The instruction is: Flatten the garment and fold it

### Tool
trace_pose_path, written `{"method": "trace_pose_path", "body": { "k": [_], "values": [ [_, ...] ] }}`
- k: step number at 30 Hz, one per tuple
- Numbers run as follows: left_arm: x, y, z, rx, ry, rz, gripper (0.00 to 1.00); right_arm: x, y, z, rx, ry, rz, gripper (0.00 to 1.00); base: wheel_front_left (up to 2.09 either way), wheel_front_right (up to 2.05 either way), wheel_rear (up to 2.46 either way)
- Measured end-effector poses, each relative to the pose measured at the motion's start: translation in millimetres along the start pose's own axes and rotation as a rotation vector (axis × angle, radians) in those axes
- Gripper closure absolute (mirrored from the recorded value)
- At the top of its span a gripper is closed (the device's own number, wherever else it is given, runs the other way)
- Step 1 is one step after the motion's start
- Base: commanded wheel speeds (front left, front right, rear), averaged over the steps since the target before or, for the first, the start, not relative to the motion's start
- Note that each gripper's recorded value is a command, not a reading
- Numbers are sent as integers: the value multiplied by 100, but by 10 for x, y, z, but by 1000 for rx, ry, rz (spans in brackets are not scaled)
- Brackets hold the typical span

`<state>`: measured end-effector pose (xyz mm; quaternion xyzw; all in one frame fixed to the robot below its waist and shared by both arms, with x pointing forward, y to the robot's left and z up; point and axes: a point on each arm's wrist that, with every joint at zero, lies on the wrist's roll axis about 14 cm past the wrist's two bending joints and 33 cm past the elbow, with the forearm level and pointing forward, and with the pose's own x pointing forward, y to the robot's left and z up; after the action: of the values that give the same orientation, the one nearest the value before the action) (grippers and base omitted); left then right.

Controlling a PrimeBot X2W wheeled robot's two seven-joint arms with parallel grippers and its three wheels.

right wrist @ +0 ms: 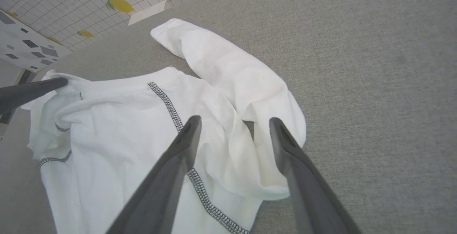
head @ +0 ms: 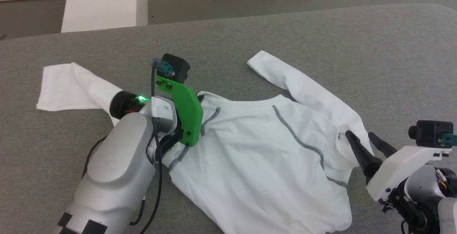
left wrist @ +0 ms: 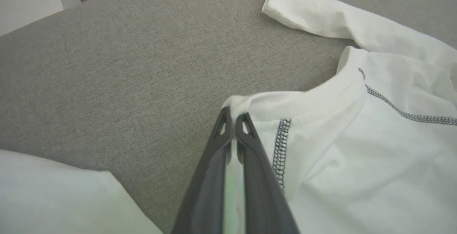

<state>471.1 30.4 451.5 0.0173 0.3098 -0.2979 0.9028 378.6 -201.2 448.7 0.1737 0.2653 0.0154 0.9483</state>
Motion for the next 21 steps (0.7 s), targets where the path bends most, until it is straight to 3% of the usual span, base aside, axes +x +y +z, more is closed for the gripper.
{"method": "trace_pose_path", "body": {
  "k": [5,6,7,8,12,17,21],
  "values": [
    [258,94,-227,-16,76,5,100,25,-132,-128,16,34,-39,0,0,0,0],
    [304,94,-234,-22,73,2,73,29,-157,-149,19,39,-46,0,0,0,0],
    [344,94,-240,-25,66,-1,17,32,-177,-165,22,42,-52,0,0,0,0],
    [370,96,-239,-30,58,-1,0,34,-189,-179,23,47,-56,0,0,0,0],
    [387,130,-165,-68,-6,11,0,32,-189,-191,22,50,-57,0,0,0,0],
    [147,321,288,-96,-238,64,0,8,-123,-125,11,29,-38,0,0,0,0],
    [-73,395,214,-74,-211,104,0,13,-42,-109,4,28,-13,0,0,0,0]
  ]
}}
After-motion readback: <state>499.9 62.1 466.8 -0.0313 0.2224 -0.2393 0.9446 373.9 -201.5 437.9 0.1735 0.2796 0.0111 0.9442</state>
